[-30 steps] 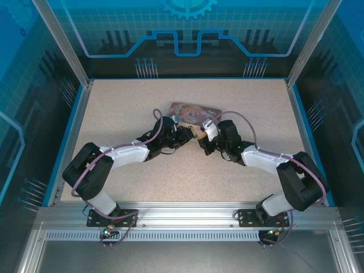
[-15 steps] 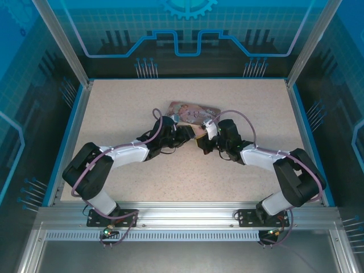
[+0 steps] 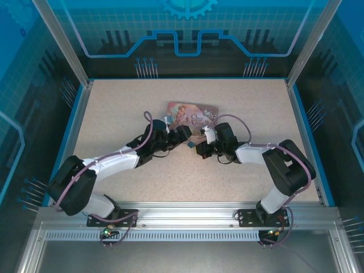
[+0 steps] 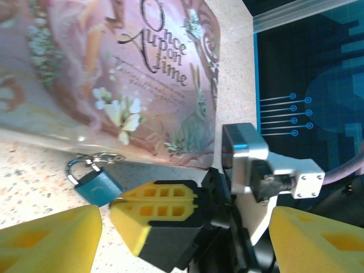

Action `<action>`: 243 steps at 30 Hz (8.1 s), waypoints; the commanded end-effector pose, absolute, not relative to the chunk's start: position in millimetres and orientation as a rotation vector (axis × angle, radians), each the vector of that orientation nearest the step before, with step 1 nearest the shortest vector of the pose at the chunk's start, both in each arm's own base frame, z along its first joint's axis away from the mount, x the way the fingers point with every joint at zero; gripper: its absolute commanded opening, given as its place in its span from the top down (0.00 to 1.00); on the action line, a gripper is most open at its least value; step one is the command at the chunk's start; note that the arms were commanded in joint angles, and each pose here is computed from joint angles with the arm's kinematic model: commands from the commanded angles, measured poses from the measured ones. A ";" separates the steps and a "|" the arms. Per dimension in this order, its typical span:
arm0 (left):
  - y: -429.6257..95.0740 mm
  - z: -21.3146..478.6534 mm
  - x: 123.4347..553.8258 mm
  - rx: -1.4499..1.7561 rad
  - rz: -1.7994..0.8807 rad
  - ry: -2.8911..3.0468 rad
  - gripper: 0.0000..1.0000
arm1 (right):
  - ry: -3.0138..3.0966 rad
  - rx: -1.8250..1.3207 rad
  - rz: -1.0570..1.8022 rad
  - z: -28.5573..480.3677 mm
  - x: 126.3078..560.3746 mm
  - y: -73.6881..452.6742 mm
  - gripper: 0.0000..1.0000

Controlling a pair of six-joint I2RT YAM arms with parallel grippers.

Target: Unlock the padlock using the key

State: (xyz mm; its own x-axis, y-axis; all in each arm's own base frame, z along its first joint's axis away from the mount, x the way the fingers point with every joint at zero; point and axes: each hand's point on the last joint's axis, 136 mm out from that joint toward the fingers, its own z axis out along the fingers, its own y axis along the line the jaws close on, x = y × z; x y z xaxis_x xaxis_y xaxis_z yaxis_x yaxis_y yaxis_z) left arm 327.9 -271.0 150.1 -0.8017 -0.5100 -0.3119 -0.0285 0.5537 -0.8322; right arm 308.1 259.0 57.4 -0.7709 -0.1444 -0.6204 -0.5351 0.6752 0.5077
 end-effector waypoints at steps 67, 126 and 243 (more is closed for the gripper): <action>-299.7 108.5 335.2 -0.780 -1.480 2.107 1.00 | 2.324 -0.483 0.807 119.6 288.2 224.8 0.42; -295.1 131.2 335.6 -0.852 -1.555 2.073 1.00 | 1.515 -1.375 -0.346 109.4 304.1 267.1 0.60; -99.8 177.4 425.2 -0.535 -0.837 2.191 0.10 | 2.420 -0.027 0.802 132.2 375.0 186.3 0.00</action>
State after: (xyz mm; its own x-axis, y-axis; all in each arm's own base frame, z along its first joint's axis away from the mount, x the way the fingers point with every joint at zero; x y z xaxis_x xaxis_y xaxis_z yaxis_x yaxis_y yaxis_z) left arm 412.1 -103.2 189.8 -0.5833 -0.6708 -0.4580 -0.1607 0.6480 -0.7445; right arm 374.6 175.4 135.2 -0.7934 0.0603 -0.6058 -0.2419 0.8819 0.4046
